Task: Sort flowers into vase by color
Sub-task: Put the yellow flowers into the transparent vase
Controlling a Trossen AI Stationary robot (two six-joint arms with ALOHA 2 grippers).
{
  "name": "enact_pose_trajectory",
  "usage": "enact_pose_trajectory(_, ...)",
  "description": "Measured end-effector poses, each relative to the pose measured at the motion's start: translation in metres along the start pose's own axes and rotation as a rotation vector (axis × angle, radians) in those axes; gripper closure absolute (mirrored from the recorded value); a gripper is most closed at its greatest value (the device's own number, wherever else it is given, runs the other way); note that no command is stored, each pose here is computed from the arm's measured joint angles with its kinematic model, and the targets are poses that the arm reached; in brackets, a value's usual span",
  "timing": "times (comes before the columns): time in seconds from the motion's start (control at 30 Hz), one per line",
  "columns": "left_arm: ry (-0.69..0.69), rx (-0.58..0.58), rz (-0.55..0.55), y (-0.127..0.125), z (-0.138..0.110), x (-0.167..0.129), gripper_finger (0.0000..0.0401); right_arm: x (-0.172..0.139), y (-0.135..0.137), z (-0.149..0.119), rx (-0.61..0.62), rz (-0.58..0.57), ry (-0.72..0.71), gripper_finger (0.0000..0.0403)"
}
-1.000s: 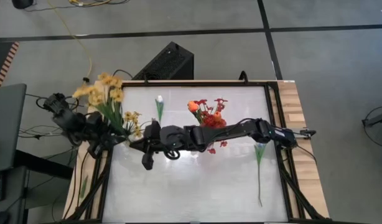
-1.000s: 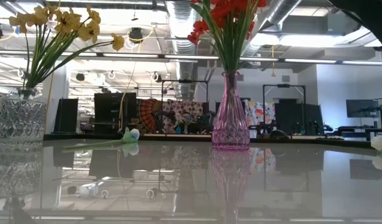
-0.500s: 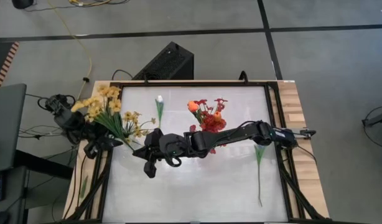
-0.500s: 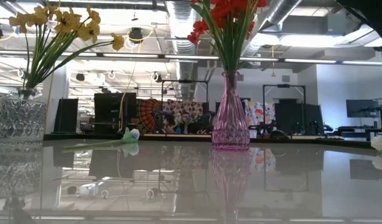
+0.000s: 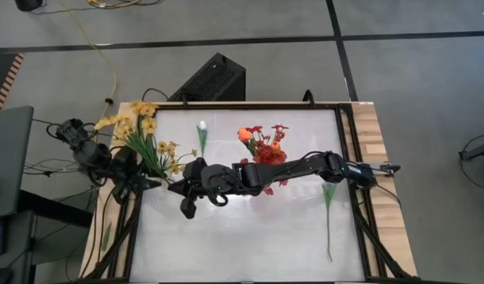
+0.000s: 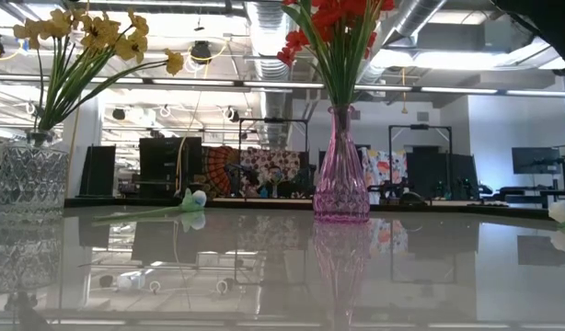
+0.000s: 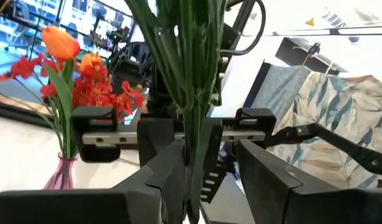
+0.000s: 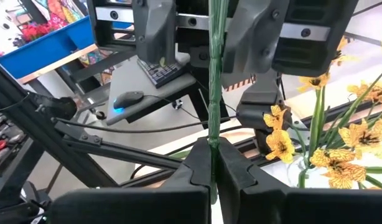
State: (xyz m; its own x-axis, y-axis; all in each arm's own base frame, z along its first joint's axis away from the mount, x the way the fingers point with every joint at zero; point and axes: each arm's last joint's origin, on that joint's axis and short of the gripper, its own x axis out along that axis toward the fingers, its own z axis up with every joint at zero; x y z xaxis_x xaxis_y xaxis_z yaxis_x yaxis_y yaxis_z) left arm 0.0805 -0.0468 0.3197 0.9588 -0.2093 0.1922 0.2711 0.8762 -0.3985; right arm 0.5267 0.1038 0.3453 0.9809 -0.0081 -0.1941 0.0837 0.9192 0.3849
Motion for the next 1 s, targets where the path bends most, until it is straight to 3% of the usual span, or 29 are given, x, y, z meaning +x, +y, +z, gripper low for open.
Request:
enact_pose_trajectory(0.2, -0.011, 0.009, 0.038, 0.001, 0.0, 0.0, 0.029, 0.0, 0.0, 0.0, 0.0, 0.0, 0.003, 0.0375)
enact_pose_trajectory(0.37, -0.016, 0.02, 0.067, 0.002, 0.0, 0.0, 0.0373, 0.0, 0.0, -0.001, 0.0, -0.001, 0.004, 0.0368)
enact_pose_trajectory(0.43, -0.018, 0.018, 0.068, 0.002, 0.0, -0.001, 0.0391, 0.0, 0.0, -0.001, 0.0, 0.0, 0.003, 0.0343)
enact_pose_trajectory(0.77, 0.033, 0.033, 0.063, 0.003, 0.006, -0.008, 0.0399, 0.0, -0.003, 0.001, 0.002, -0.003, 0.0, 0.0177)
enact_pose_trajectory(1.0, 0.049, 0.068, 0.095, 0.005, 0.046, -0.037, 0.04, 0.0, 0.001, 0.0, 0.003, 0.065, 0.033, 0.0144)
